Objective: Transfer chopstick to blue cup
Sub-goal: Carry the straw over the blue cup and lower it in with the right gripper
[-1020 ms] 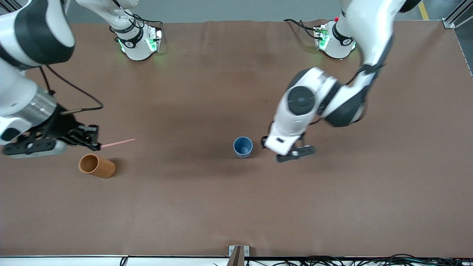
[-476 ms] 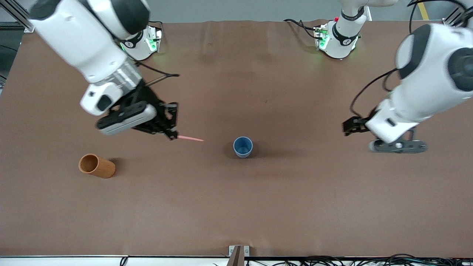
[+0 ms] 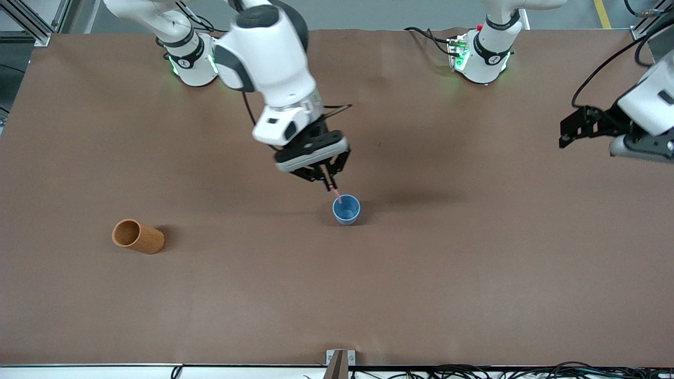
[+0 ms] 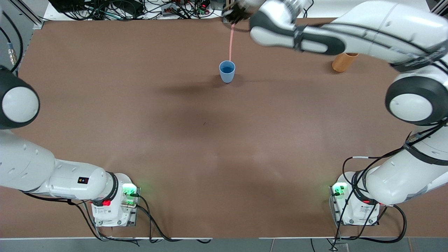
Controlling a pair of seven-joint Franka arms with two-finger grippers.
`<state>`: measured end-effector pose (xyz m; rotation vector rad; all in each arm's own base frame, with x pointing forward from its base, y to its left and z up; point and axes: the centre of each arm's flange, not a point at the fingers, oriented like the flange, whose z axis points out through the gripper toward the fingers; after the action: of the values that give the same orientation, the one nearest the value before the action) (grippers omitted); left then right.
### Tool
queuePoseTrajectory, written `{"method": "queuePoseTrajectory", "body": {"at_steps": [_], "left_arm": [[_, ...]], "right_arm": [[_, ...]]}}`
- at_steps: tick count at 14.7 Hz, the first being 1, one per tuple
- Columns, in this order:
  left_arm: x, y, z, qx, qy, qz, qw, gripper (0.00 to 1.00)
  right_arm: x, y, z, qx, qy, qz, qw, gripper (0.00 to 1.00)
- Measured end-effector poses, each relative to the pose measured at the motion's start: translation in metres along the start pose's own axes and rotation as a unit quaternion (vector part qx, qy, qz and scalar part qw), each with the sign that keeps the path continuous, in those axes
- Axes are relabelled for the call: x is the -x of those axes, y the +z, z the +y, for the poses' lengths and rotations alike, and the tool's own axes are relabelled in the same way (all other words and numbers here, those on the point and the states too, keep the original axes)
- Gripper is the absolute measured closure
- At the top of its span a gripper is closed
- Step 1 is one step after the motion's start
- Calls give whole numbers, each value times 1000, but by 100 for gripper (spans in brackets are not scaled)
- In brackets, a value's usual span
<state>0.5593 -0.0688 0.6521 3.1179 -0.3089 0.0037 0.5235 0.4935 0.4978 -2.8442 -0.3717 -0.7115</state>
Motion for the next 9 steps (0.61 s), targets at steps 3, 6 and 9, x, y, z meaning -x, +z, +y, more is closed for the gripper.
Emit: {"method": "queuePoseTrajectory", "body": {"at_steps": [3,6,9], "left_arm": [[7,-4,5,0,0,0,1000,0],[3,8,4,1,-2,-12,1000,0],[0,13,5,1,-1,-17,1000,0]], "right_arm": [[22,32,-24,21,-8,21,1000,92],[28,45,-28,32,-30,30,999,92],[38,56,-29,46,-52,30,997,92]]}}
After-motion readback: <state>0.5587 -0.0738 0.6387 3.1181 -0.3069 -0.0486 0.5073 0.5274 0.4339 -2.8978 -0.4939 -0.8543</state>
